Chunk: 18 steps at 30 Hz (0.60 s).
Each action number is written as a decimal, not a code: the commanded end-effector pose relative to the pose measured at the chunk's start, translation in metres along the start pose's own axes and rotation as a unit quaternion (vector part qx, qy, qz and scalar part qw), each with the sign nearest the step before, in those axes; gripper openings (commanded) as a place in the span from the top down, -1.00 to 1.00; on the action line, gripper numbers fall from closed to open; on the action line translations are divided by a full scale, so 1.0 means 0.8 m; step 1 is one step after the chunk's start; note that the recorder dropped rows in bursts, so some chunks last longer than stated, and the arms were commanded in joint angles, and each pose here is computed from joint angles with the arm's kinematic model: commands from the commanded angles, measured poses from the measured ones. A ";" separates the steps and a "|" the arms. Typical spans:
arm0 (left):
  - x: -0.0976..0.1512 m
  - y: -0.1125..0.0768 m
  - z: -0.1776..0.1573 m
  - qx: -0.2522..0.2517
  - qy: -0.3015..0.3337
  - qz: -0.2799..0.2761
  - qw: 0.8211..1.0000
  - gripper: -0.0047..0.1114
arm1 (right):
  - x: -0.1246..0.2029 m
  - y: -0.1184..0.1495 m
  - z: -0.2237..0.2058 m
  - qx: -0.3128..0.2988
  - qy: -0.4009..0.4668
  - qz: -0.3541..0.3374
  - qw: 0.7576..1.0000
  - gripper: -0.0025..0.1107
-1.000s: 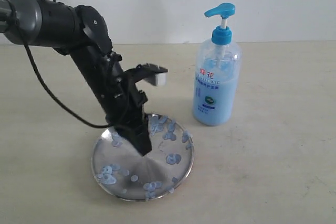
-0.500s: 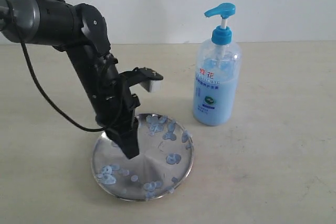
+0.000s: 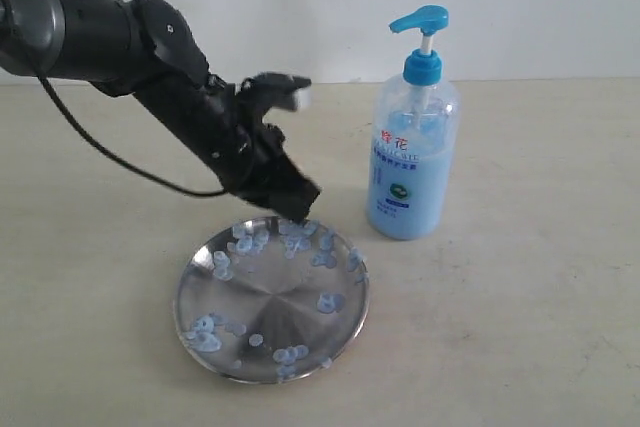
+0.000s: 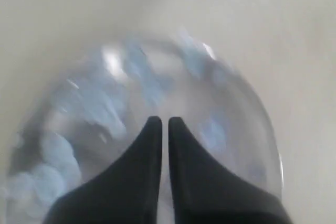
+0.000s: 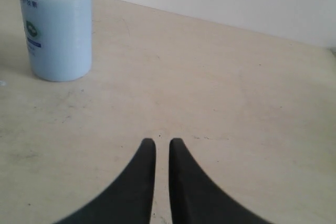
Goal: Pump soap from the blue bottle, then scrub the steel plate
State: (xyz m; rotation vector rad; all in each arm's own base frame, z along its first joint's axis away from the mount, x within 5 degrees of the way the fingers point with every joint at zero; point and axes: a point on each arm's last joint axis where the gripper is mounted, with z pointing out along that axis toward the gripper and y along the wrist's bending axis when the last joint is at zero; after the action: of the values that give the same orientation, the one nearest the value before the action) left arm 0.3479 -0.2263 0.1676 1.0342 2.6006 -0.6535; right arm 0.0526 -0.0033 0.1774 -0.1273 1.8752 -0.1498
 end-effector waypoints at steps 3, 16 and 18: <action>0.005 -0.026 0.009 0.063 0.031 0.101 0.992 0.84 | -0.002 0.000 -0.001 0.002 -0.006 0.000 1.000 0.96; 0.025 -0.047 -0.163 -0.243 -0.243 0.136 0.929 0.84 | -0.002 0.000 -0.001 0.002 -0.006 0.000 1.000 0.96; 0.054 -0.070 -0.211 -0.269 -0.348 0.146 0.886 0.84 | -0.002 0.000 -0.001 0.002 -0.006 0.000 1.000 0.96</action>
State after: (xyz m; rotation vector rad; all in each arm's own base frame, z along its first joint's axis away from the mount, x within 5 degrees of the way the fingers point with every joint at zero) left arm 0.2992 -0.1750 0.2732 0.9647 2.0749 -0.1435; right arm 0.0526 -0.0033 0.1774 -0.1273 1.8752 -0.1498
